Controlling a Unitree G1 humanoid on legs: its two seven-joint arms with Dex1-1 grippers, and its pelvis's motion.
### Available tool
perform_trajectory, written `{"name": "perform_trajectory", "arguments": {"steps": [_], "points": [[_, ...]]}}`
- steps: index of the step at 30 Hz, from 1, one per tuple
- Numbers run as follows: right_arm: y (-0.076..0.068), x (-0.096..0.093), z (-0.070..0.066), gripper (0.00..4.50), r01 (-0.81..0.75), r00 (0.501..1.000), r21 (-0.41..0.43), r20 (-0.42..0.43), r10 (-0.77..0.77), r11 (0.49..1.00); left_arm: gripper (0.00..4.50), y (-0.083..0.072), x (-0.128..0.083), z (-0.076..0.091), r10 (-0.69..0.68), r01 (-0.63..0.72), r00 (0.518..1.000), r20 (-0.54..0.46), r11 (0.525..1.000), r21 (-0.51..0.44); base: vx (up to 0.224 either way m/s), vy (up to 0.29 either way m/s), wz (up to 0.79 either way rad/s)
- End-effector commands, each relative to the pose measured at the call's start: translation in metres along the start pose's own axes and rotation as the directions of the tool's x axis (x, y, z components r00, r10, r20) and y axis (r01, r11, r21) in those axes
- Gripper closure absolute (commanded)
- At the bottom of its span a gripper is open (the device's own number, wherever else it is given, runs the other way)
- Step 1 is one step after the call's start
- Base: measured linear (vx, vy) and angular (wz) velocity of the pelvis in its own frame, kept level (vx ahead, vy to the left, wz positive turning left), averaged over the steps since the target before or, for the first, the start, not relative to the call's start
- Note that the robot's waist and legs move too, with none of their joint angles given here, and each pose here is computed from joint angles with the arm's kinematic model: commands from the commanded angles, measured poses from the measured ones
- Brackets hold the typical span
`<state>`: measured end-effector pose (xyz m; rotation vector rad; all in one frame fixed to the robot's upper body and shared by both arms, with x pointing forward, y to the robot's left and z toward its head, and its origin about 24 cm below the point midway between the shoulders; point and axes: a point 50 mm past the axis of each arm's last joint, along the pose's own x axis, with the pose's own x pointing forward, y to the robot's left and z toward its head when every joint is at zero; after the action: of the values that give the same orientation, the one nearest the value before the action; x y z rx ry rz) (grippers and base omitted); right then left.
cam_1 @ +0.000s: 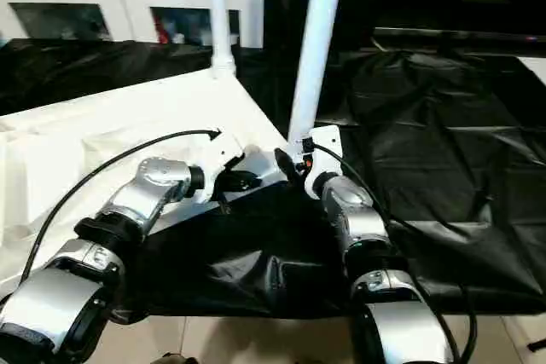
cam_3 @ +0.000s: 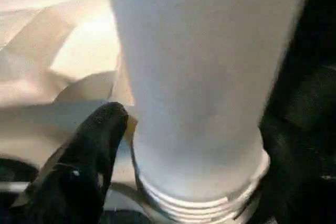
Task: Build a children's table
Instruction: Rotate leg to tighten
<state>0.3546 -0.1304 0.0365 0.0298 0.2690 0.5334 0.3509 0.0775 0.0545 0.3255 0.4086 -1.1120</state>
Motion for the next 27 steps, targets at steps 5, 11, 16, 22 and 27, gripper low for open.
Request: {"name": "perform_trajectory", "arguments": {"steps": [5,11,16,22,27], "points": [[0.014,-0.006,-0.002,0.57,-0.284,0.959,-0.131,-0.054,0.279,0.950,4.50,-0.016,0.005,0.019,-0.192,0.183,0.979,0.074,0.977,0.113,0.000,0.000,0.00],[0.005,-0.035,0.000,0.57,-0.538,0.842,-0.116,-0.130,0.524,0.835,4.50,-0.009,-0.016,0.008,-0.299,0.292,0.954,0.021,0.943,0.158,0.000,0.000,0.00],[0.008,-0.049,-0.006,0.57,-0.657,0.748,-0.086,-0.195,0.634,0.749,4.50,-0.004,-0.026,0.002,-0.309,0.306,0.951,-0.005,0.939,0.158,0.000,0.000,0.00],[0.011,-0.054,-0.007,0.99,-0.694,0.711,-0.058,-0.210,0.671,0.717,4.50,-0.003,-0.033,-0.003,-0.334,0.333,0.942,-0.020,0.930,0.155,0.000,0.000,0.00],[0.014,-0.052,-0.007,1.41,-0.681,0.724,-0.047,-0.198,0.661,0.731,4.50,-0.004,-0.031,-0.003,-0.337,0.335,0.941,-0.010,0.930,0.151,0.000,0.000,0.00]]}}
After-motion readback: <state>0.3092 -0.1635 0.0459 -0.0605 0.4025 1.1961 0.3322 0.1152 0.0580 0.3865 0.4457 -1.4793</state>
